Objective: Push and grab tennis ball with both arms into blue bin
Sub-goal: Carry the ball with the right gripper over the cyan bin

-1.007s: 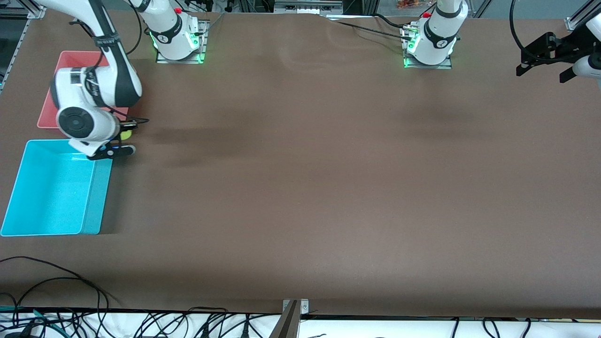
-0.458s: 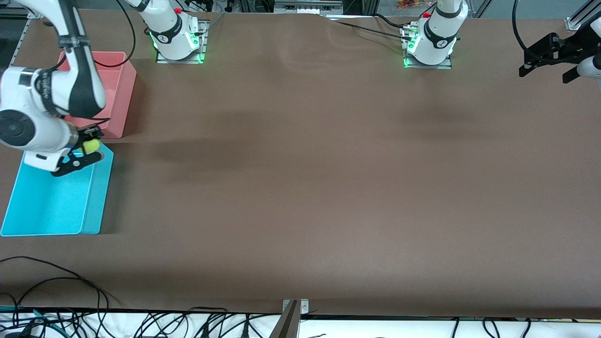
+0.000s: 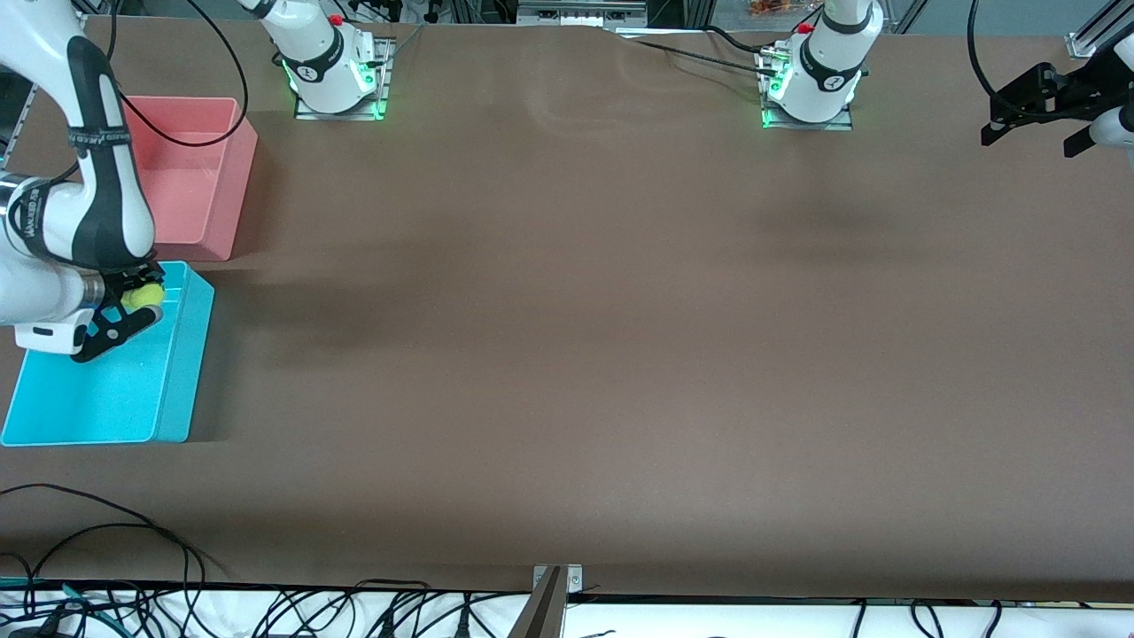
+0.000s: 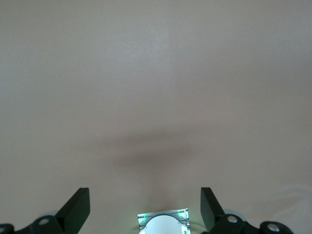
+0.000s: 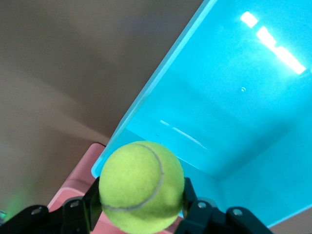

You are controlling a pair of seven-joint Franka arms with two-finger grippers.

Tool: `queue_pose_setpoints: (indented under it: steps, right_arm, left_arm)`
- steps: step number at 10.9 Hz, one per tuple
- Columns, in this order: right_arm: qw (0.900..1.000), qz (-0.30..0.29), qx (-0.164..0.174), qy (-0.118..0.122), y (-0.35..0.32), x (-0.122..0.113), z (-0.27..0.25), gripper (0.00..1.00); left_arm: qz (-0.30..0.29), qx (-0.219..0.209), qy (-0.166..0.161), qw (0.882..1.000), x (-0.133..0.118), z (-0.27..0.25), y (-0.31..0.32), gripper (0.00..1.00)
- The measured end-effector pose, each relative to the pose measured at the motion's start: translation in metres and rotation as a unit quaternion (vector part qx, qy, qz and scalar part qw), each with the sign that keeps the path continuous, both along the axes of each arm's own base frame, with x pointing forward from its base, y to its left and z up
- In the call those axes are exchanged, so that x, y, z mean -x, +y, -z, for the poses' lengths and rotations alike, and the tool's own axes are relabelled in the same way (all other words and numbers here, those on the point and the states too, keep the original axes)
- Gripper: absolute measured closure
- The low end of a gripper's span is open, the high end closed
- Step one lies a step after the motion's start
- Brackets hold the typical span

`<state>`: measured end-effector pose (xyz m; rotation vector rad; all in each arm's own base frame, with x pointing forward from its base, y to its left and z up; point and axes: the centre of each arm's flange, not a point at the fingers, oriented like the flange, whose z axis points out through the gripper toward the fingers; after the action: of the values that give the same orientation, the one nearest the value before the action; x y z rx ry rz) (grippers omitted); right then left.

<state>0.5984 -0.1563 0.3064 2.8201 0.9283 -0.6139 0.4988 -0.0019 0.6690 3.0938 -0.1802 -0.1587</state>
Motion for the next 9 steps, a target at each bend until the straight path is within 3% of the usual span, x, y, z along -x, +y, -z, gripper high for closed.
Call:
queue_pose_setpoints:
  steps: [9]
  right_arm:
    - [0.992,-0.013,-0.117,0.035,-0.064,0.018,0.080,0.34]
  left_arm:
    - [0.000,0.000,0.000,1.000,0.000,0.000,0.000,0.00]
